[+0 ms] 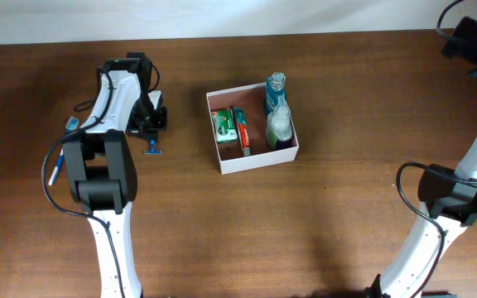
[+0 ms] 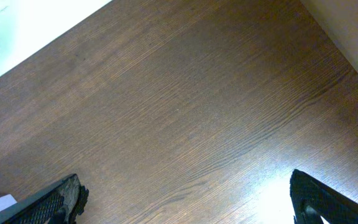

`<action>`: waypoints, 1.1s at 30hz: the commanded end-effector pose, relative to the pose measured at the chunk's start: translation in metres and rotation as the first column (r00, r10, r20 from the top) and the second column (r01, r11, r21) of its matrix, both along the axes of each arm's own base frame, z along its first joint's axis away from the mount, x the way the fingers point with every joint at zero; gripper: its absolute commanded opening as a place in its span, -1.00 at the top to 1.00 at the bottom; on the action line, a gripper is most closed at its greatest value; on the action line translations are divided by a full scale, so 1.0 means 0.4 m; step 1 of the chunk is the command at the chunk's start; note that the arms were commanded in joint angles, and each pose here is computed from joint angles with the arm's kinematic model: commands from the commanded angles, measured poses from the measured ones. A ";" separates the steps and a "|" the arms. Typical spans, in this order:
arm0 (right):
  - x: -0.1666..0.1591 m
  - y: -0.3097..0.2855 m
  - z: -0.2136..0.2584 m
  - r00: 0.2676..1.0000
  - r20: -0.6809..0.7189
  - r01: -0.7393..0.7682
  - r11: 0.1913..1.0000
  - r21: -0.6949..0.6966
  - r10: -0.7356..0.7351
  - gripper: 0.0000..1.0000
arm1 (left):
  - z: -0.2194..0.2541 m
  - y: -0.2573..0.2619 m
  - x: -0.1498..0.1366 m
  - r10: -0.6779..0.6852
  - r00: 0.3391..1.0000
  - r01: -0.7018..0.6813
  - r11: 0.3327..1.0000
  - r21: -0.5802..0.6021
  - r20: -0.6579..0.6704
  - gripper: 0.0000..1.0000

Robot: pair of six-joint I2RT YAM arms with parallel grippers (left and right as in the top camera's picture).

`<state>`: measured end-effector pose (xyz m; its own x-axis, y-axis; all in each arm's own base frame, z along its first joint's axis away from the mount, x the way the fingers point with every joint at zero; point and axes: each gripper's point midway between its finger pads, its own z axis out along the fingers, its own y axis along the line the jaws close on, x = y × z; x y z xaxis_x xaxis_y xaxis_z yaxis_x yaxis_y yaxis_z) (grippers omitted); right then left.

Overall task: Pack container
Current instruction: 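Lift the blue razor and carry it over the pink box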

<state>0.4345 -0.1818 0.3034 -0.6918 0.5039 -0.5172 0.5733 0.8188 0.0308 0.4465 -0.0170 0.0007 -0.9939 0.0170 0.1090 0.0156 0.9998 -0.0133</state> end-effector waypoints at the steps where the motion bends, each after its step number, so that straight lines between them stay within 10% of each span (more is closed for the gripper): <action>1: 0.004 -0.004 -0.024 1.000 -0.023 0.006 1.000 0.013 -0.006 -0.97 | 0.014 -0.006 -0.005 -0.004 1.000 0.004 1.000 -0.020 -0.001 0.88; 19: 0.004 -0.004 -0.024 1.000 -0.023 0.006 1.000 0.013 -0.006 -0.97 | 0.500 -0.284 0.066 -0.008 0.951 0.133 0.914 -0.384 0.310 0.87; 33: 0.004 -0.004 -0.024 1.000 -0.023 0.006 1.000 0.013 -0.006 -0.97 | 0.513 -0.609 -0.017 0.046 0.947 0.067 0.940 -0.335 0.317 0.85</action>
